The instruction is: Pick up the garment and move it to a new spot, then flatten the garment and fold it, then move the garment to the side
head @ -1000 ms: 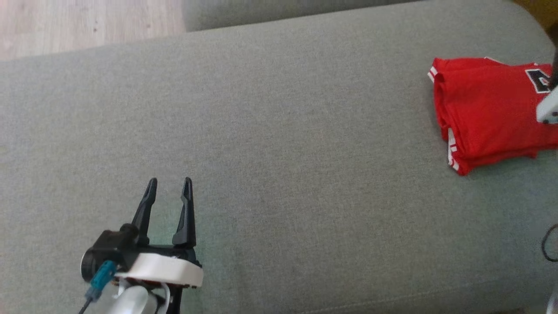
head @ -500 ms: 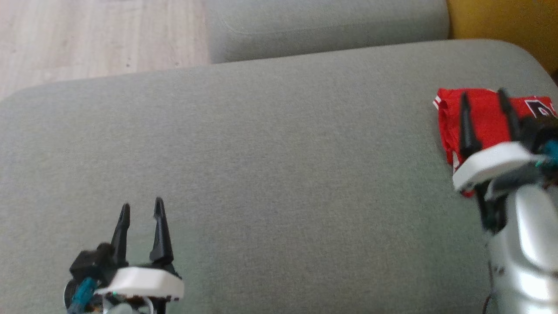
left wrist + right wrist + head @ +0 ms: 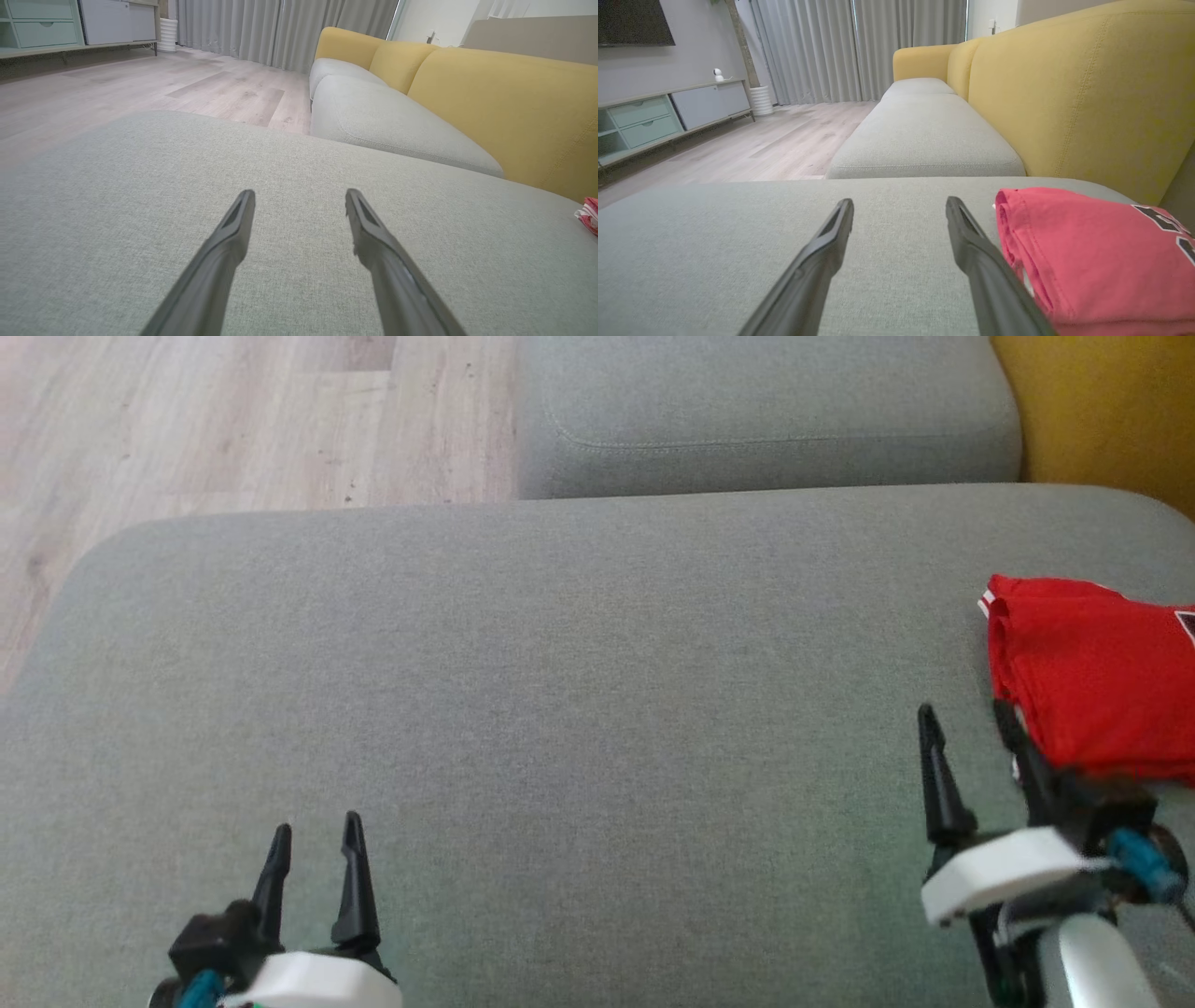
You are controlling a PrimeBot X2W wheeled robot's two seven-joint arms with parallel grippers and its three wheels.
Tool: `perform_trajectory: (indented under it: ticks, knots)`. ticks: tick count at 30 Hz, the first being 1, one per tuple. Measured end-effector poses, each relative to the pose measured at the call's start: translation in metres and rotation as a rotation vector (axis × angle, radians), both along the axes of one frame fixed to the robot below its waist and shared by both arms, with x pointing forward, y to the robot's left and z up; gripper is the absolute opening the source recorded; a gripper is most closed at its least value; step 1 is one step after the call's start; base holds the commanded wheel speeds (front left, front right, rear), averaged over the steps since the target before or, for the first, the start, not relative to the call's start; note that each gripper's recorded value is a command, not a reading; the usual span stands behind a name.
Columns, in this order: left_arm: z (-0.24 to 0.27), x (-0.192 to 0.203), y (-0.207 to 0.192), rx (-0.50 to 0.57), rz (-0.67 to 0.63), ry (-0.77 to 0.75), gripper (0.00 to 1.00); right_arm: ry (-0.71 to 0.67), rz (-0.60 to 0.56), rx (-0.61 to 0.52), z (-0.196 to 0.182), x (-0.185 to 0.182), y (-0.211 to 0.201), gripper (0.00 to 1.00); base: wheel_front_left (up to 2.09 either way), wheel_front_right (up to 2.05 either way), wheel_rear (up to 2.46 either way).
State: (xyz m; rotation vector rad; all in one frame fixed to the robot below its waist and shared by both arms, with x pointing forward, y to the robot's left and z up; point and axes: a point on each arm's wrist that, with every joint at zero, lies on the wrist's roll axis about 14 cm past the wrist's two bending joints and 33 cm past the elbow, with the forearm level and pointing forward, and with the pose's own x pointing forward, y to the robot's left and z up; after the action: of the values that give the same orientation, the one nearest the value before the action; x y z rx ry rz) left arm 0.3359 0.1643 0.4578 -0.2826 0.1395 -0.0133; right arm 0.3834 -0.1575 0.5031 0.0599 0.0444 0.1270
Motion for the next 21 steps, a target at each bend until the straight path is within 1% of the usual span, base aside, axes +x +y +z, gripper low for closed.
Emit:
perform_trajectory:
  ticks: [2, 8, 16, 21]
  knots:
    - [0.000, -0.003, -0.002, 0.008, -0.007, -0.001, 1.00, 0.010, 0.014, -0.001, -0.006, -0.011, 0.005, 1.00, 0.00, 0.00, 0.00]
    - [-0.001, -0.007, -0.008, 0.001, -0.021, 0.007, 1.00, 0.046, 0.014, 0.020, -0.019, -0.026, 0.005, 1.00, 0.00, 0.00, 0.00]
    - [-0.005, -0.010, -0.011, 0.003, -0.033, 0.022, 1.00, 0.043, 0.019, 0.052, -0.018, -0.029, 0.008, 1.00, 0.00, 0.00, 0.00]
    - [-0.004, -0.010, -0.012, 0.010, -0.037, 0.019, 1.00, 0.052, 0.022, 0.053, -0.021, -0.032, 0.009, 1.00, 0.00, 0.00, 0.00]
